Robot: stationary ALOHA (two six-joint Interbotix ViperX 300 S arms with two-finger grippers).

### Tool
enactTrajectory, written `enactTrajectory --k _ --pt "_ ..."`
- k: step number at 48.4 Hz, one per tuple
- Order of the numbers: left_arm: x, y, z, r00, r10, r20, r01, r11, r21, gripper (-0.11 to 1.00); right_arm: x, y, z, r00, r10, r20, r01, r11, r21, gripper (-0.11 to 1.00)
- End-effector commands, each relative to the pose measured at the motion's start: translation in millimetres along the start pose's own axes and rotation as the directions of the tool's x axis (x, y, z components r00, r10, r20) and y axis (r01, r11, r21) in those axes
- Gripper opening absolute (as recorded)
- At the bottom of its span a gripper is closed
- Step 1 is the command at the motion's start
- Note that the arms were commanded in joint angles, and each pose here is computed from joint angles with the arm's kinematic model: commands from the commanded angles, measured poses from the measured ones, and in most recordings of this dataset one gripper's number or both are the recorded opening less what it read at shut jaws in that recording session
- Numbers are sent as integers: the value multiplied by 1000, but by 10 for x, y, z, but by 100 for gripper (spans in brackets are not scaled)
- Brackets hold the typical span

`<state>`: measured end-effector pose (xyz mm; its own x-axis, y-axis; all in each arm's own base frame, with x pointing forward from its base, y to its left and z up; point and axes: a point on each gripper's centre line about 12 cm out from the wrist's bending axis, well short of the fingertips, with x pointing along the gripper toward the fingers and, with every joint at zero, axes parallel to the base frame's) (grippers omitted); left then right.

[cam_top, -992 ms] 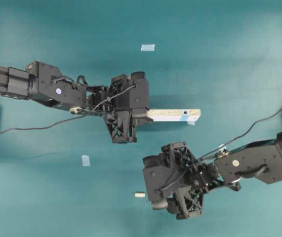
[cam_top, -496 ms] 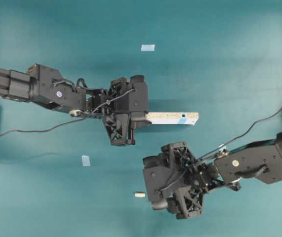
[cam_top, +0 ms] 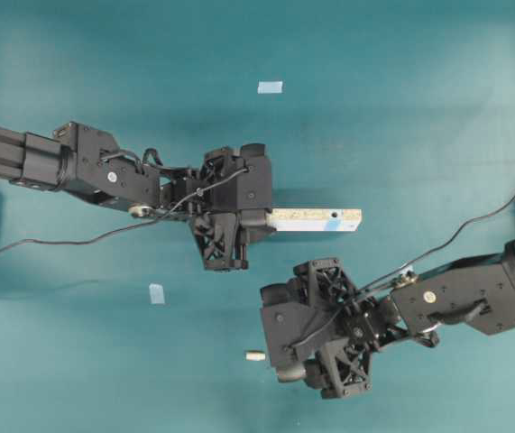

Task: Move the wooden board into place and insert the rod into its hole.
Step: 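Swing the held board toward the table center with the left gripper, then move the right gripper down over the wooden dowel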

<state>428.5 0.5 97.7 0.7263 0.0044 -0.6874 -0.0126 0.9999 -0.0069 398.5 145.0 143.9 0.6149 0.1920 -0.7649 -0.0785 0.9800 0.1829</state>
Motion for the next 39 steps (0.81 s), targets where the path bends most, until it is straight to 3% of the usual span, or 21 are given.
enactTrajectory --k 1,4,16,28,39 --pt "-54 -8 174 999 -1 54 1 1000 -2 60 -64 45 119 999 14 36 -14 1000 0 94" --pt "-59 -15 187 998 -2 58 2 1000 -1 72 -63 43 113 999 13 34 -13 1000 0 94" --pt "-185 -16 277 996 -3 84 3 1000 0 69 -64 37 105 1000 5 21 -5 1000 2 94" --pt "-339 -13 87 999 -3 46 3 1000 -1 69 -102 53 252 999 2 37 -3 1000 19 94" --pt "-490 -3 -98 1000 -2 21 2 1000 -1 69 7 66 424 999 -34 -12 36 988 150 94"
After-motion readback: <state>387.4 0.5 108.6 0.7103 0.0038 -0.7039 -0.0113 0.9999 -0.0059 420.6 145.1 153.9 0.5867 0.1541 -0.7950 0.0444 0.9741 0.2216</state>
